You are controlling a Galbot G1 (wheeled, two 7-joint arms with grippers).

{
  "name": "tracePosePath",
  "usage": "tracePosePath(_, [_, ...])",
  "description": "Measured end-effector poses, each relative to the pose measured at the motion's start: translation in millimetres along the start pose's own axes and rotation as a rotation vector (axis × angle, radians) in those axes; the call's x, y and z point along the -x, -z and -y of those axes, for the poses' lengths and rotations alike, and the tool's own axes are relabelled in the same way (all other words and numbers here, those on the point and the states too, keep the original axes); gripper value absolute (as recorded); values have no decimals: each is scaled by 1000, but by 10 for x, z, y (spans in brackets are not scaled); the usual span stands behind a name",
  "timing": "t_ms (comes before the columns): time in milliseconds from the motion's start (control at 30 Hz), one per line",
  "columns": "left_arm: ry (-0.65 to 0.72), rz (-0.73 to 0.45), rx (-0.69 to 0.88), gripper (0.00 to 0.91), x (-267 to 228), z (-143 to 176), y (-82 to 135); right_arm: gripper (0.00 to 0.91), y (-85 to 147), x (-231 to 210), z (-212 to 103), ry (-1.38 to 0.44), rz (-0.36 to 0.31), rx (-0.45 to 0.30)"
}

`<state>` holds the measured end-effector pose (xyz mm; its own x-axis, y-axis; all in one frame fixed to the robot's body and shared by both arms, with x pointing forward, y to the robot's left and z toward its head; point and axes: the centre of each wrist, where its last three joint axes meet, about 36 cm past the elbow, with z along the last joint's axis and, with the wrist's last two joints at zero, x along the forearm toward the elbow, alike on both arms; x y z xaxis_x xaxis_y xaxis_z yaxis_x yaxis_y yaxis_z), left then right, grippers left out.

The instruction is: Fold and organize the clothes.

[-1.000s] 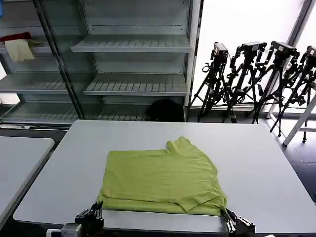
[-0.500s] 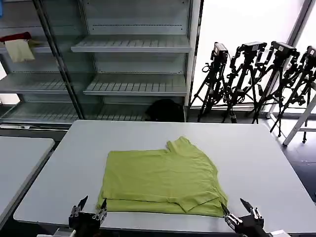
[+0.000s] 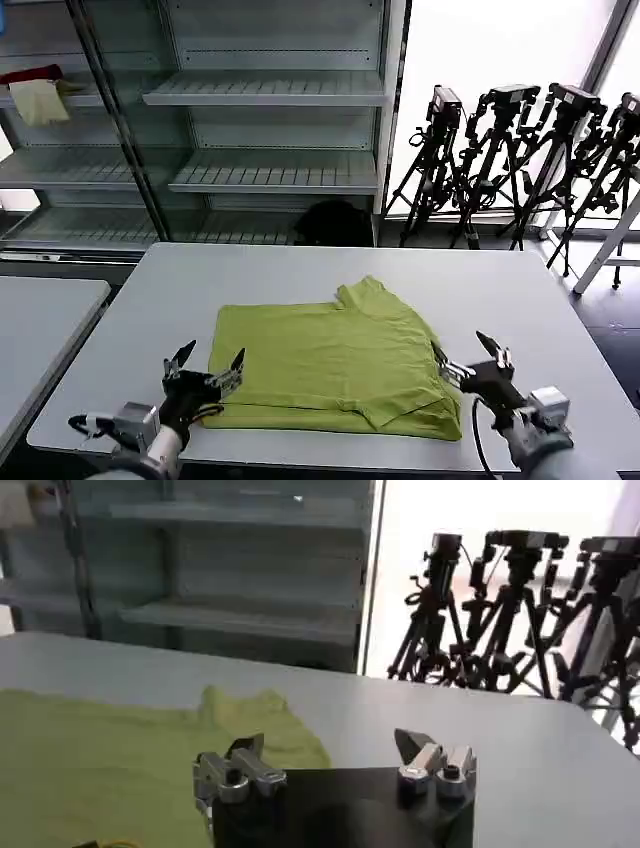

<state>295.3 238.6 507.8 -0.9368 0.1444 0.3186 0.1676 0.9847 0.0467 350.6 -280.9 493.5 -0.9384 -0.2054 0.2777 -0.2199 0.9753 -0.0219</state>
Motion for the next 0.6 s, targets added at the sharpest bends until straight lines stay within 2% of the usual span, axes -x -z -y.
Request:
tracePosePath(267, [-41, -11, -25, 907, 581, -263, 66, 907, 169, 965, -21, 64, -42, 33])
tracePosePath(600, [-40, -72, -19, 907, 1150, -543, 45, 907, 408, 1874, -173, 124, -102, -26])
